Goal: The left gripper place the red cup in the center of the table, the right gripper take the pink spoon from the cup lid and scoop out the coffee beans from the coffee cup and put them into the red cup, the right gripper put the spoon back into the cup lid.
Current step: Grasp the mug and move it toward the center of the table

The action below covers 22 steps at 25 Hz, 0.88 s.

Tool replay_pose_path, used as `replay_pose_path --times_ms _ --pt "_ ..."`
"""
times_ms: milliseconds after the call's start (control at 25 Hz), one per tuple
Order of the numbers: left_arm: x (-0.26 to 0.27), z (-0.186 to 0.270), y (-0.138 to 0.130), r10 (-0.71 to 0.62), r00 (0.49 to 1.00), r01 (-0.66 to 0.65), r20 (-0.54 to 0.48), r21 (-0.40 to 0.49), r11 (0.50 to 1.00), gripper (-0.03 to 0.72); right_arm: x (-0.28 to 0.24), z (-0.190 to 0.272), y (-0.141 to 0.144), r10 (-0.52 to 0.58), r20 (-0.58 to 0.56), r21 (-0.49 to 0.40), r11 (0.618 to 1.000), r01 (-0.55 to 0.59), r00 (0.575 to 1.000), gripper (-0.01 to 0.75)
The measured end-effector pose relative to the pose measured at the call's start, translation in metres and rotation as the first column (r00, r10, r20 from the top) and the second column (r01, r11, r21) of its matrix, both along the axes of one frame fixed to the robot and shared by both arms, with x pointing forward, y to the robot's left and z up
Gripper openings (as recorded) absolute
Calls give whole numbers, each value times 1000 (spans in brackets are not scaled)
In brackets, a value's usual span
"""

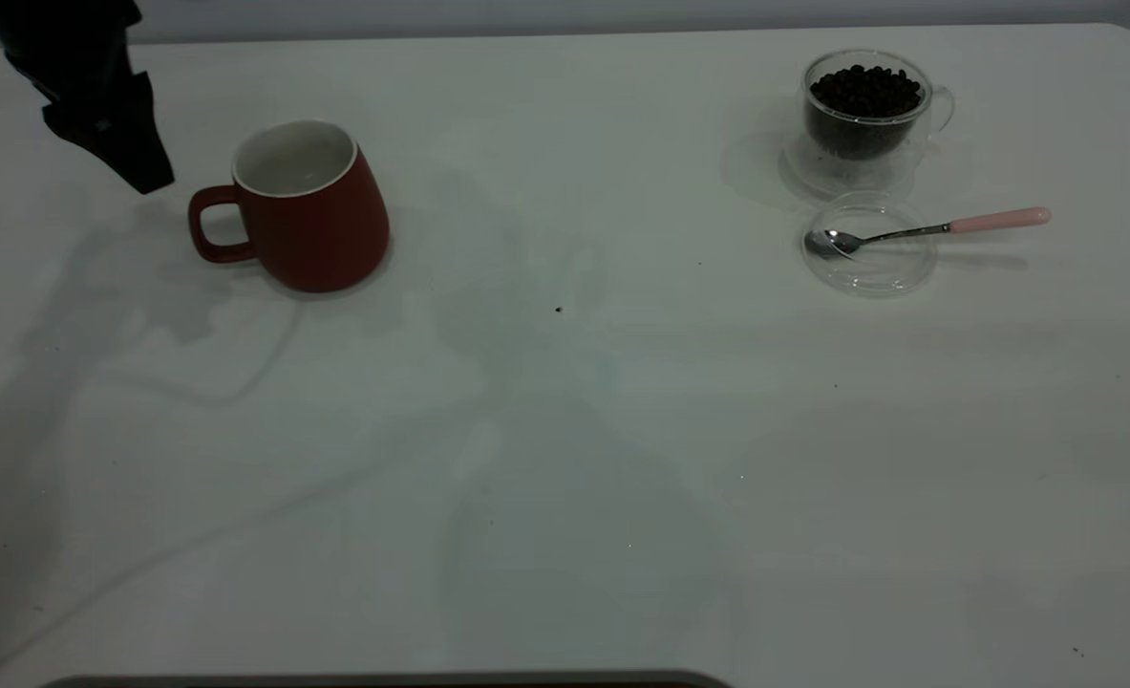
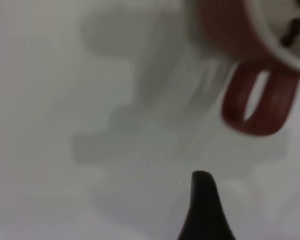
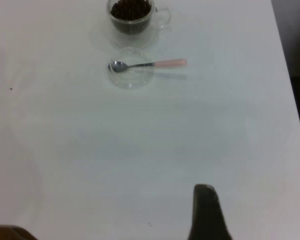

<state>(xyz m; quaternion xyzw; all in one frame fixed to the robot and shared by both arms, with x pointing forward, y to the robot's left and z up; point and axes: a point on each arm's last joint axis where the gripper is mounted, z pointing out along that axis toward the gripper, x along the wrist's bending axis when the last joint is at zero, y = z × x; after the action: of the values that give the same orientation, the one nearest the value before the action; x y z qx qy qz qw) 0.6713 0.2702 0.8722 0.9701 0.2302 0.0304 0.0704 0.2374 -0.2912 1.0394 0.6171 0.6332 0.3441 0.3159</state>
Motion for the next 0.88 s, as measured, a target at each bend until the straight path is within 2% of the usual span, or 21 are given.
replay_pose_path --times_ms 160,360,440,680,880 --pt "0 -9 -5 -84 996 84 0 -50 995 587 0 0 0 0 0 0 1000 0 1000 537" --pt "0 -27 -6 -119 993 119 -14 -47 992 587 0 0 0 0 0 0 1000 0 1000 537" --pt "2 -30 -9 -144 990 144 10 -39 989 587 0 0 0 0 0 0 1000 0 1000 537" --pt "5 -37 -35 -289 954 290 79 -6 957 587 0 0 0 0 0 0 1000 0 1000 537" --pt "2 -54 -59 -382 921 383 80 5 924 587 0 0 0 0 0 0 1000 0 1000 537"
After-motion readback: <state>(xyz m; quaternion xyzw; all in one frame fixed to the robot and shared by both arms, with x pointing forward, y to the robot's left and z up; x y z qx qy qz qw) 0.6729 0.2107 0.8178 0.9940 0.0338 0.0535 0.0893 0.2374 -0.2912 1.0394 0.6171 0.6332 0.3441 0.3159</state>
